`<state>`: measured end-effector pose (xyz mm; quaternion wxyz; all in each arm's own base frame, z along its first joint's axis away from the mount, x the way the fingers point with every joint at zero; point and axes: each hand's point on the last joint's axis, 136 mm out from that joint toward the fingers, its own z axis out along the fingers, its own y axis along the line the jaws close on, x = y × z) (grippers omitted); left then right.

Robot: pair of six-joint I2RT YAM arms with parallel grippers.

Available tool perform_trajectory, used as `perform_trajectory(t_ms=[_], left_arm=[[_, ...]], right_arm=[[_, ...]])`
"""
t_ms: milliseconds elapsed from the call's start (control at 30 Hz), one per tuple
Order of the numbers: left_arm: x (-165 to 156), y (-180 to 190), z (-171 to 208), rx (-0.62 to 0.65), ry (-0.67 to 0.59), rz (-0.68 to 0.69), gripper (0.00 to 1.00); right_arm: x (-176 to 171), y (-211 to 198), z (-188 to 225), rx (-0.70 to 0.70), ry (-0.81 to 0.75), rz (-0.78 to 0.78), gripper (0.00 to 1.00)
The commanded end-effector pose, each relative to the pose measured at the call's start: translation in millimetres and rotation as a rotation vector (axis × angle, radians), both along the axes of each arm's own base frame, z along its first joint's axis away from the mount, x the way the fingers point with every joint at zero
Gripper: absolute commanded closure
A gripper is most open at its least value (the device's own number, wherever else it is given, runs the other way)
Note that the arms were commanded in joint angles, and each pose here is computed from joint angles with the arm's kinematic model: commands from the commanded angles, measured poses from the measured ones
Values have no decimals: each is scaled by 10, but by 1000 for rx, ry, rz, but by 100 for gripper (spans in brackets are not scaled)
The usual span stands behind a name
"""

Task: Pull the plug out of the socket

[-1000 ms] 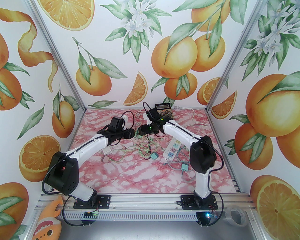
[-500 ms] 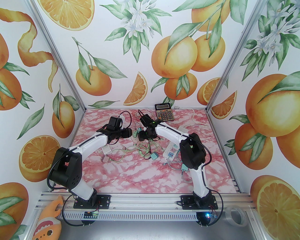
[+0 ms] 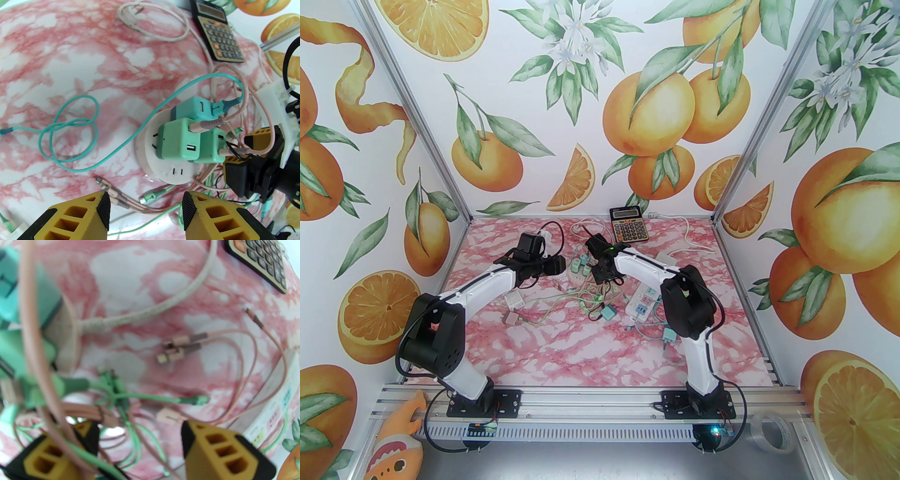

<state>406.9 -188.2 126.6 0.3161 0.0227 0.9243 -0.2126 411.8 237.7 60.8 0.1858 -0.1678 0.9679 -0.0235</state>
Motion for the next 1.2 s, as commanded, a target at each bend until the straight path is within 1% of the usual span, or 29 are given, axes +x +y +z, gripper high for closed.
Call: perform_trajectory(t_ms=[0, 67, 167, 267, 300, 333, 433, 700, 800, 900, 933, 1000, 1100, 1167], left_arm=[[16, -207, 11, 12, -43, -80, 45], [11, -264, -61, 49, -46, -105, 45], [36, -318, -156, 64, -47, -131, 45], [91, -381, -191, 76, -67, -158, 46], [113, -416, -198, 77, -72, -172, 50], [133, -454, -203, 85, -79, -185, 50], [187, -514, -243, 114, -84, -199, 51], [343, -567, -380, 138, -89, -191, 51], [425, -567, -423, 153, -97, -178, 52], [479, -599, -466, 160, -93, -185, 61], [480, -607, -481, 160, -89, -188, 62], [465, -605, -493, 159, -86, -192, 71], [401, -584, -482, 166, -86, -199, 75], [351, -569, -460, 175, -86, -205, 75]], right_arm=[[-72, 174, 272, 151, 14, 68, 35], [-137, 331, 350, 256, 43, 87, 35], [-175, 485, 502, 386, 60, 88, 34], [-138, 522, 650, 468, 54, 60, 34], [-119, 521, 700, 491, 51, 50, 33], [-103, 513, 745, 509, 47, 38, 33], [-70, 474, 868, 564, 34, 10, 31], [-42, 276, 951, 601, 4, -66, 31], [-39, 265, 970, 616, 1, -76, 31], [-14, 262, 948, 625, 6, -91, 31], [6, 266, 937, 631, 10, -100, 31], [71, 266, 905, 645, 20, -123, 32], [199, 303, 857, 678, 39, -154, 34], [272, 348, 785, 689, 67, -162, 35]])
